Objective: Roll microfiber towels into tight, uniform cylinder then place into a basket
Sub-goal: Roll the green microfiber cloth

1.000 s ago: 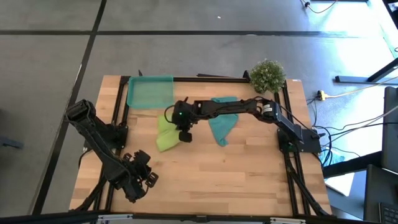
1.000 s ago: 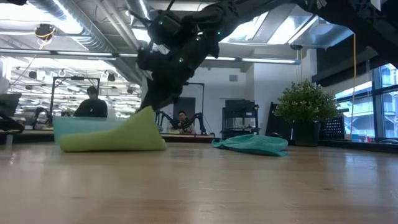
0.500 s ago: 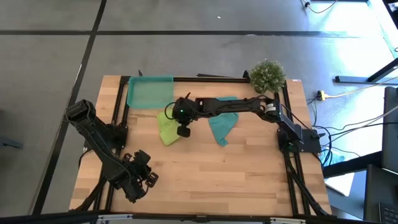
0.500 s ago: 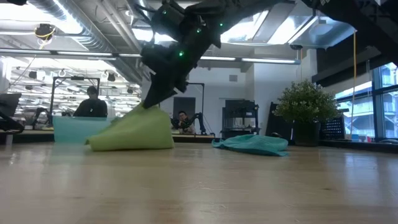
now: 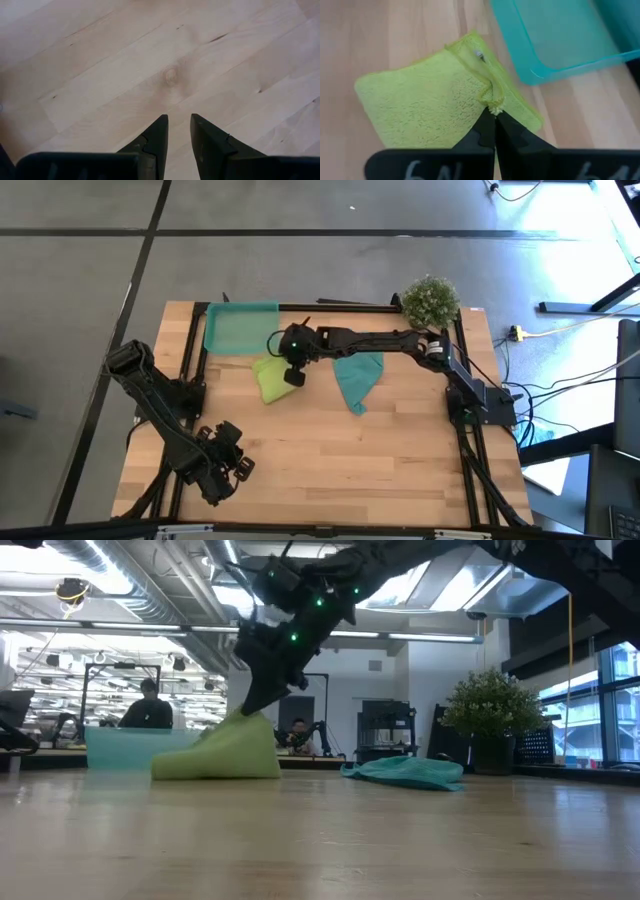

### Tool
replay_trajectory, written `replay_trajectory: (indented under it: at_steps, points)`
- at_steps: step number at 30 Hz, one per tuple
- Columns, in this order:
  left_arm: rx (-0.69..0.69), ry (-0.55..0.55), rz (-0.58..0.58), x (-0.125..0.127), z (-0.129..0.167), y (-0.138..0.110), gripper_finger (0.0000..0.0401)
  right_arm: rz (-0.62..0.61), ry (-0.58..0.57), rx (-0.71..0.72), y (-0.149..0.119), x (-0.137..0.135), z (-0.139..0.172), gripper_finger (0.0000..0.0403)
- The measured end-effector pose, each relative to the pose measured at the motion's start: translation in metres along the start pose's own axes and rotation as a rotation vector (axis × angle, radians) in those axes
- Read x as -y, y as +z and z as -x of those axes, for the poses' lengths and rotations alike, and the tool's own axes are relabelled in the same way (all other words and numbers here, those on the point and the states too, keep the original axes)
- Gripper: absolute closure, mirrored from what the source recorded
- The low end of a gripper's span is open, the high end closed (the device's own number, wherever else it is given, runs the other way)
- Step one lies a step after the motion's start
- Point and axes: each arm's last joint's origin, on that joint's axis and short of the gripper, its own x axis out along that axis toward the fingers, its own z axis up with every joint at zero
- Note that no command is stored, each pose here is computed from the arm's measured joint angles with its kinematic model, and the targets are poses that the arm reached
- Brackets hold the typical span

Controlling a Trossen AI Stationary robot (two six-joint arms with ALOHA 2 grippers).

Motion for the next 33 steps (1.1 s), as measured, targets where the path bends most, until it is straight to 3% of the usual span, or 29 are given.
replay_trajectory:
  at_steps: [10, 14, 19, 25, 33]
  points:
    - [0.0, 0.001, 0.0, 0.0, 0.0, 0.0, 0.0323, 0.031, 0.187, -0.008, -0.003, -0.008, -0.004, 0.0403]
    - [0.0, 0.0, 0.0, 0.0, 0.0, 0.0, 0.0323, 0.054, 0.211, -0.017, -0.004, -0.013, -0.003, 0.0403]
    - [0.0, 0.001, 0.0, 0.0, 0.0, 0.0, 0.0323, 0.147, 0.225, -0.003, -0.003, -0.022, 0.0, 0.0403]
    - [0.0, 0.001, 0.0, 0.0, 0.0, 0.0, 0.0323, 0.118, 0.222, -0.024, -0.005, -0.022, -0.002, 0.0402]
    - [0.0, 0.001, 0.0, 0.0, 0.0, 0.0, 0.0323, 0.123, 0.119, -0.048, -0.009, -0.018, -0.005, 0.0384]
